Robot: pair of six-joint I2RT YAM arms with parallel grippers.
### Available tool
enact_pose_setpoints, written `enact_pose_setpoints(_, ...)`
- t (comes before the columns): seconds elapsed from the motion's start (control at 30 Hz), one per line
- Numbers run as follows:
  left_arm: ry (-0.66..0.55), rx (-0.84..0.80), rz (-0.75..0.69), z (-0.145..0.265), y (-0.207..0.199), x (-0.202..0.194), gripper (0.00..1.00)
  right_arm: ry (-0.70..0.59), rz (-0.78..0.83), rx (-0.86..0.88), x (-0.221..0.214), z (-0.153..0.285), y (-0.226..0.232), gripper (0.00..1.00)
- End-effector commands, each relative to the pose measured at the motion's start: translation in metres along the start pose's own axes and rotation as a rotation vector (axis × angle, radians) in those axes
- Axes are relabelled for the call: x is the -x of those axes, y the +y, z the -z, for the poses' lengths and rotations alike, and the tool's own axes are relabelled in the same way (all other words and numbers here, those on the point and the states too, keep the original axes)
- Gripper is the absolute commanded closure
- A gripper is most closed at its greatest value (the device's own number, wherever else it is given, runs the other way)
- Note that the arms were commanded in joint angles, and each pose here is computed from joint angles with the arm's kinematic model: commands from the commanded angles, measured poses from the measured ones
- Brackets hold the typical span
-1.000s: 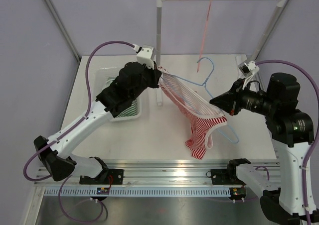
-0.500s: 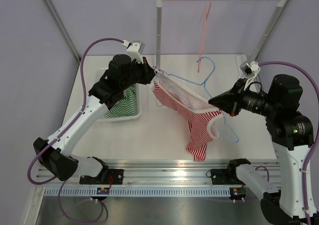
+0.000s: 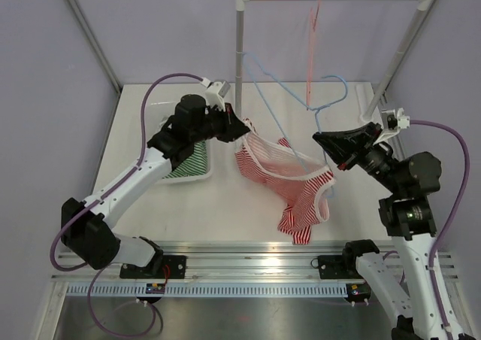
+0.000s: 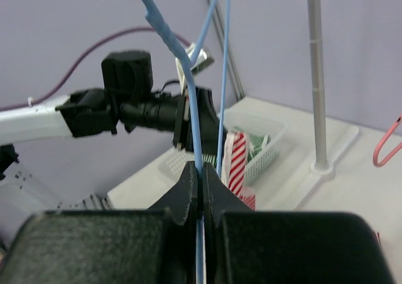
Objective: Remove the tank top from the hanger
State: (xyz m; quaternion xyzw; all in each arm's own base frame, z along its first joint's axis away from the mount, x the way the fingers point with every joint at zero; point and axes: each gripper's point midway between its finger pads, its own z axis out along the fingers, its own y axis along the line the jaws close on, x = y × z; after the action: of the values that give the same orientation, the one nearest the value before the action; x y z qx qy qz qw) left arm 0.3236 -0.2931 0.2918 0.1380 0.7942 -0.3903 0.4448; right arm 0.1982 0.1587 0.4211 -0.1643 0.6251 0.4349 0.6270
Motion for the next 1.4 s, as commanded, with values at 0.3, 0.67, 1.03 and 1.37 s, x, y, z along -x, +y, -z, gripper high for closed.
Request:
enact_pose_setpoints(0.3,0.182,-0.198,-0.113,-0.028,-0.055,-0.067,1.0,-0.848,0.141,0.091,0.098,0.02,-0.012,1.0)
enact_pose_setpoints(0.67,0.249,0.108,-0.109,-0.036,-0.001,-0.092,0.7,-0.182,0.139,-0.646,0.061,0.052,-0.079,1.0)
enact_pose_setpoints(1.03,0.159,0.264,-0.177,0.02,-0.01,-0.06,0.01,0.072,0.083,-0.81,0.062,0.044,-0.107,1.0)
enact_pose_setpoints(1.37,0.04,0.291,-0.197,0.092,-0.025,-0.035,0.01,0.083,0.112,-0.783,0.096,-0.028,-0.153,1.0)
